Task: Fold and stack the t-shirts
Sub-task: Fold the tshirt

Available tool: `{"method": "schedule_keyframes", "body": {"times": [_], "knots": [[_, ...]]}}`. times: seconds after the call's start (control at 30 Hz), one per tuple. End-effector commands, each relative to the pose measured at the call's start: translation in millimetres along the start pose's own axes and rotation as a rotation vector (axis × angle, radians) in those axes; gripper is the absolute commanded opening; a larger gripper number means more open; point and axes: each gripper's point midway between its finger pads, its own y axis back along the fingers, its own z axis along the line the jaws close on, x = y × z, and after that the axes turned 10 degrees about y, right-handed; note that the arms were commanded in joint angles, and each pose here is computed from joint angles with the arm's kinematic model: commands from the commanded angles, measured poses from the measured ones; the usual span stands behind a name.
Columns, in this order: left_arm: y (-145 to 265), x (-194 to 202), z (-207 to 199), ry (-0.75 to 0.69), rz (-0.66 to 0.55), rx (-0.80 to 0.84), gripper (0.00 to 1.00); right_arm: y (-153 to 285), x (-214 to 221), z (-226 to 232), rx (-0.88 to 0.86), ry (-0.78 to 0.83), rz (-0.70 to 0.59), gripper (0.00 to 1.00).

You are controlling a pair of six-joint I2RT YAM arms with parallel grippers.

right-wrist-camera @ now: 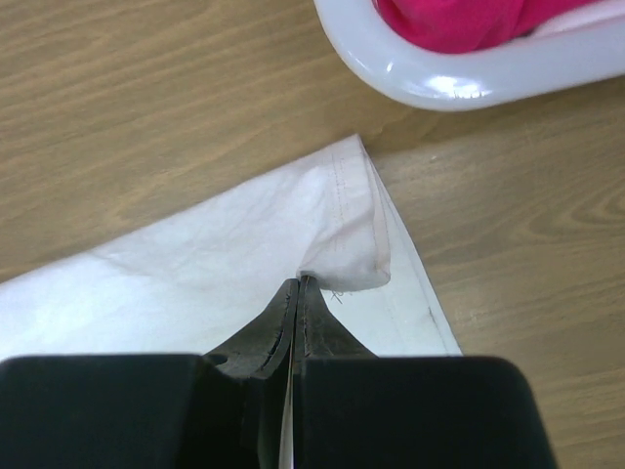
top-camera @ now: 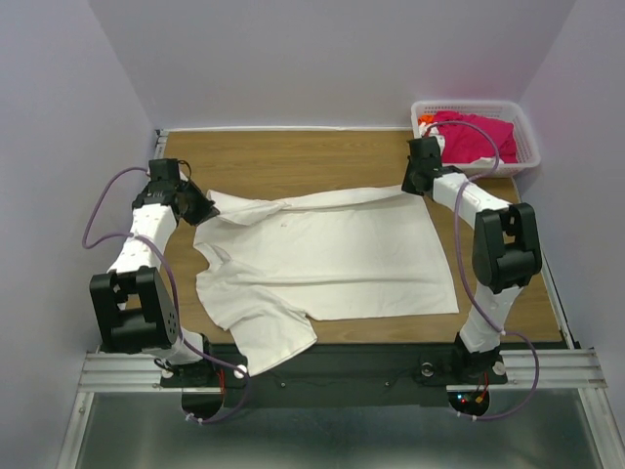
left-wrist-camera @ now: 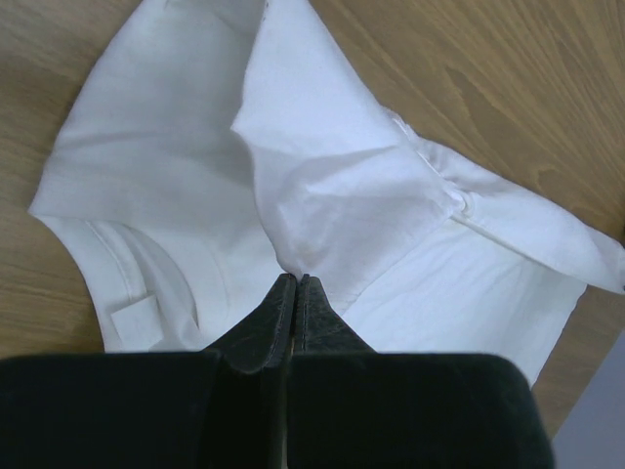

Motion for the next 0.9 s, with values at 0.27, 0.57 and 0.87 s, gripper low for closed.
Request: {"method": "schedule_keyframes", "body": {"times": [0.27,0.57,0.87], "knots": [[4,28,25,0.06,-0.003,0.013,0.0,-8,22,-4,0.025,-0.029,0.039,0.01],[-5,43,46,0.07,0.012,-0.017,0.0,-18,31,0,0.019,-0.032,0.066,0.02],[-12,58,66,0.089,0.029,-0.054,0.0,-21,33,-3,0.038,-0.027,0.069,0.02]]}}
